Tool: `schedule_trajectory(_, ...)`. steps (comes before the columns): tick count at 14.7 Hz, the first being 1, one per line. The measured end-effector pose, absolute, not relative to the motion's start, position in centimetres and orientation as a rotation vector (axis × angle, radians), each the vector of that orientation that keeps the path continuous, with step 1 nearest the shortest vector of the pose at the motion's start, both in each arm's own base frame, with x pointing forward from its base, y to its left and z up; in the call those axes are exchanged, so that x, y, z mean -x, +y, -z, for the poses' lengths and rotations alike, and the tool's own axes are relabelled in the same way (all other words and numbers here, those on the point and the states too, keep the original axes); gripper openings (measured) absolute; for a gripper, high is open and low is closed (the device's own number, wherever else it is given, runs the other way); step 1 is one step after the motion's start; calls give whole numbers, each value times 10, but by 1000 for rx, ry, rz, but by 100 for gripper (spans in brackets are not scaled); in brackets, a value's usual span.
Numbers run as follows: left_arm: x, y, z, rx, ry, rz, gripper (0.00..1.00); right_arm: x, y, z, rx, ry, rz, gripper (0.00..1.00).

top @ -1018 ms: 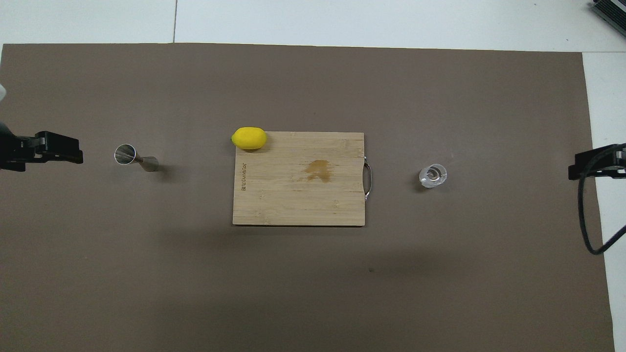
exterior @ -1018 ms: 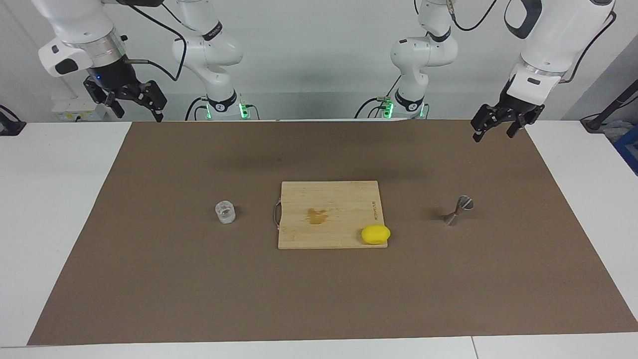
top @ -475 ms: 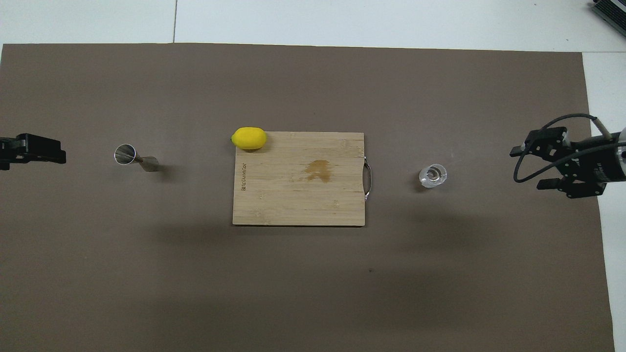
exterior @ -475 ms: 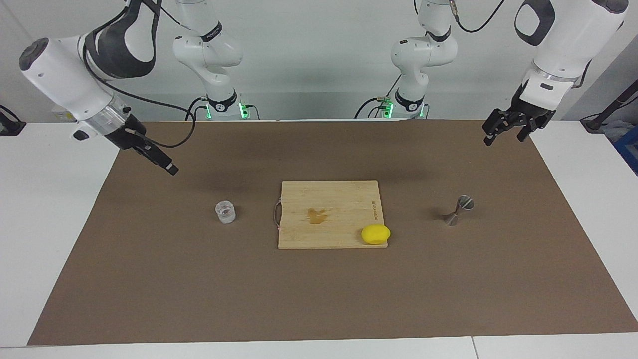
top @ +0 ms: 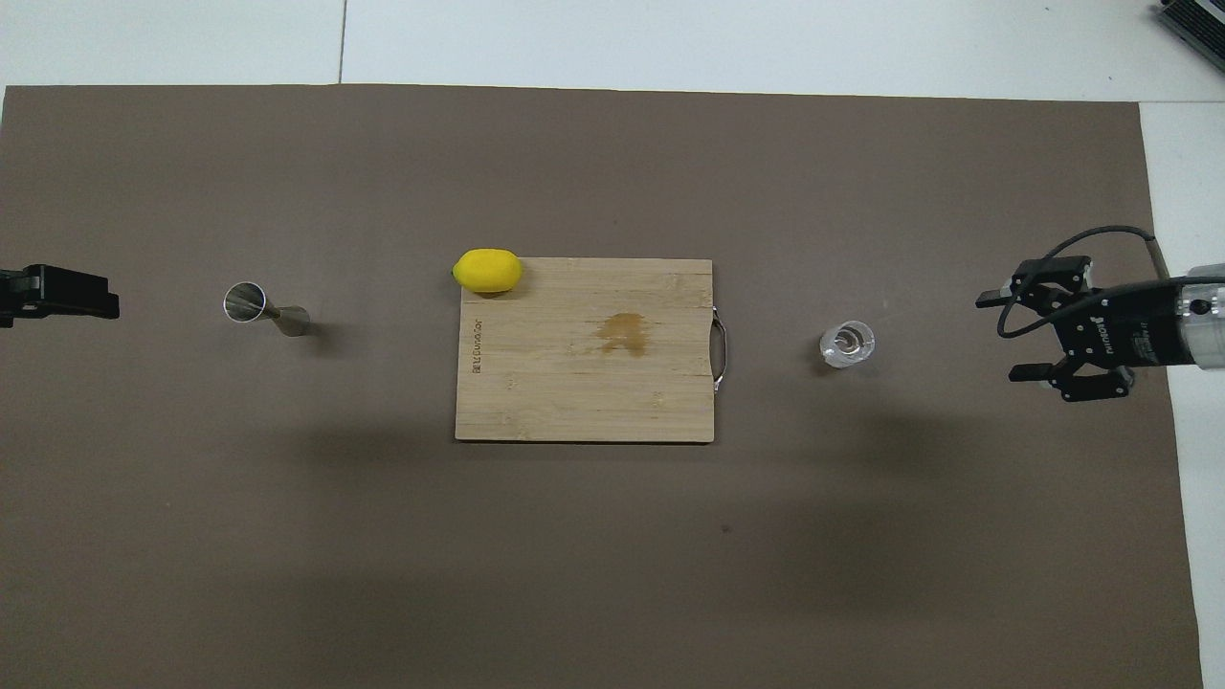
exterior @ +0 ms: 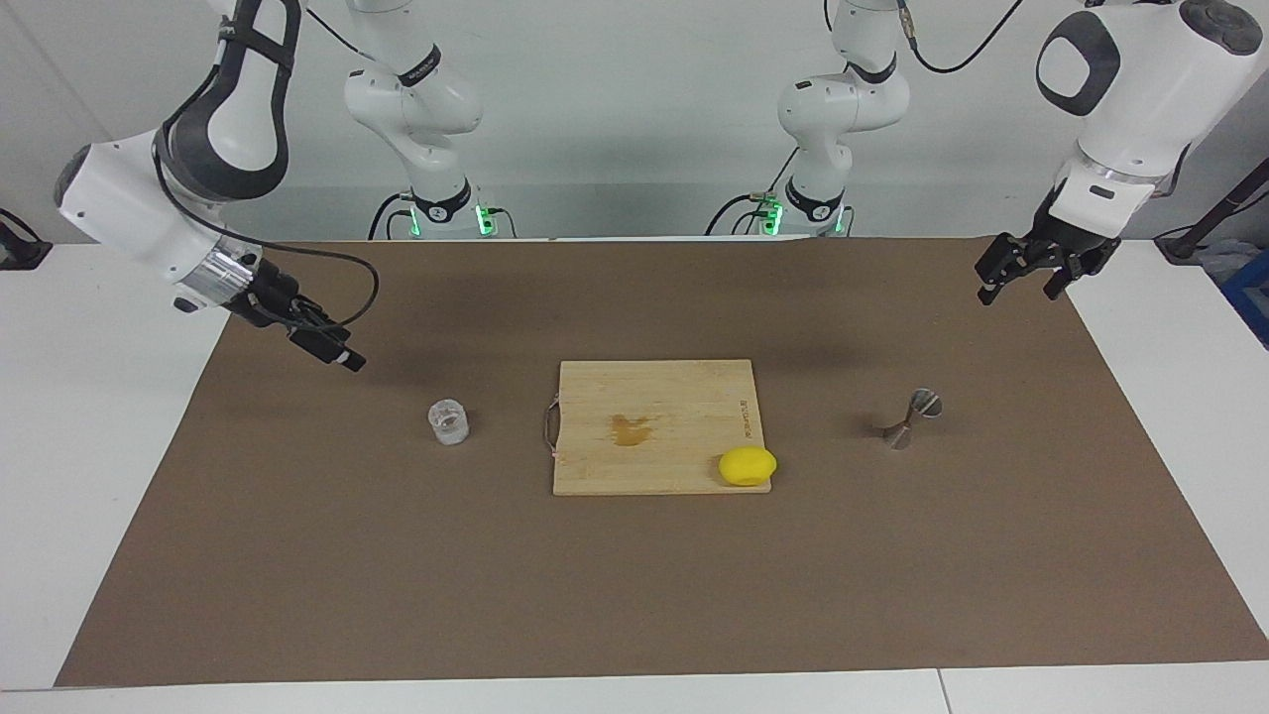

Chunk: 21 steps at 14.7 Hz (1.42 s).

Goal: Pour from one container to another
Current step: 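Move the right gripper toward the glass cup while the left gripper advances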

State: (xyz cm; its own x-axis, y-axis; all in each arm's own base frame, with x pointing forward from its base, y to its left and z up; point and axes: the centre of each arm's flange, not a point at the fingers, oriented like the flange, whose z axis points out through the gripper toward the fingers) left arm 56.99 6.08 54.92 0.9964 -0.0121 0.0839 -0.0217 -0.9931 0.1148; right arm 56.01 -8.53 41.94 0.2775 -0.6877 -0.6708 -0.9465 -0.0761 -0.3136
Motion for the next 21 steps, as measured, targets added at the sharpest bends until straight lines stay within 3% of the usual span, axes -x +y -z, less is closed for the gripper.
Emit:
schedule_trajectory(8, -586, 139, -479, -2782, -405, -186, 100, -565, -78, -405, 1624, 1585, -572, 100)
schedule_trajectory(17, -598, 189, -373, -2302, -1065, -552, 100, -566, -74, -311, 1365, 1752, -920, 100)
schedule_trajectory(21, -593, 192, -351, -2046, -1265, -723, 100, -564, -77, -274, 1334, 1783, -996, 100)
